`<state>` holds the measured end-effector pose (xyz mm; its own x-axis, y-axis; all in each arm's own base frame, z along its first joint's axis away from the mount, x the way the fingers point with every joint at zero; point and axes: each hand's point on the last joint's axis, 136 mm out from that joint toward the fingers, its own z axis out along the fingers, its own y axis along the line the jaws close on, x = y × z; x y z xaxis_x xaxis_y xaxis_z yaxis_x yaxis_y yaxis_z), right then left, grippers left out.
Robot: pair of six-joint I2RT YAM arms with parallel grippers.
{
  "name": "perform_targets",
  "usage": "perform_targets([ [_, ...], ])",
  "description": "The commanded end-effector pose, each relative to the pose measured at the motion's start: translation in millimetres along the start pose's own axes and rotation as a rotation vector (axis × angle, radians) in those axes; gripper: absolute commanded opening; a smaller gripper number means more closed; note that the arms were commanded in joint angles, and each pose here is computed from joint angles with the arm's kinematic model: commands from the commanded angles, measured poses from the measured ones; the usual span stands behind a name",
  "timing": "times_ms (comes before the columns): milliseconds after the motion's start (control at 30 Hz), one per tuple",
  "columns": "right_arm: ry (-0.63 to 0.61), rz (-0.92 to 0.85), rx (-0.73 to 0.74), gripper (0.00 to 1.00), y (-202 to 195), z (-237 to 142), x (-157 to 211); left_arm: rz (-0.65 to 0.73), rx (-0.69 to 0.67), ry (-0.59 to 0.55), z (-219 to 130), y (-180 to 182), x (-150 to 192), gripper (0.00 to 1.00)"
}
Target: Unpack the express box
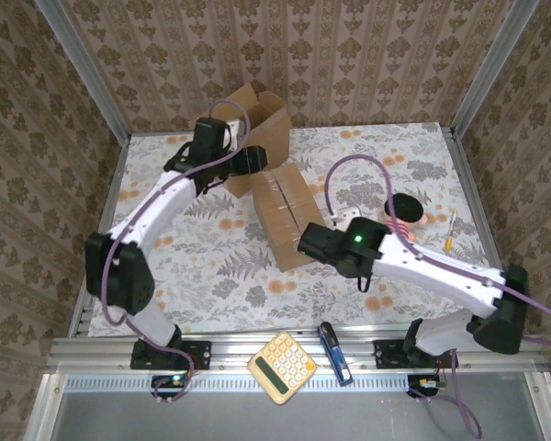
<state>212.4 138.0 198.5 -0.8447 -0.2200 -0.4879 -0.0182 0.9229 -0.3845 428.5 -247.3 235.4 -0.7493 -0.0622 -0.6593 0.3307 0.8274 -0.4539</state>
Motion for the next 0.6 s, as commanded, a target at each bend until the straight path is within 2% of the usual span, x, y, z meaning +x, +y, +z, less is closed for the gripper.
perform_targets([
  [0, -0.003, 0.027, 0.053, 0.00, 10, 15, -4, 0.111, -0.067, 0.064, 14, 17, 4, 0.66],
  [233, 0.039, -0.009, 0.081, 0.00, 33, 39, -10, 0.121, -0.101, 0.106, 34, 29, 9, 0.66],
  [567, 0.053, -0.065, 0.106, 0.00, 52, 76, -53, 0.086, -0.131, 0.172, 22, 41, 45, 0.66],
])
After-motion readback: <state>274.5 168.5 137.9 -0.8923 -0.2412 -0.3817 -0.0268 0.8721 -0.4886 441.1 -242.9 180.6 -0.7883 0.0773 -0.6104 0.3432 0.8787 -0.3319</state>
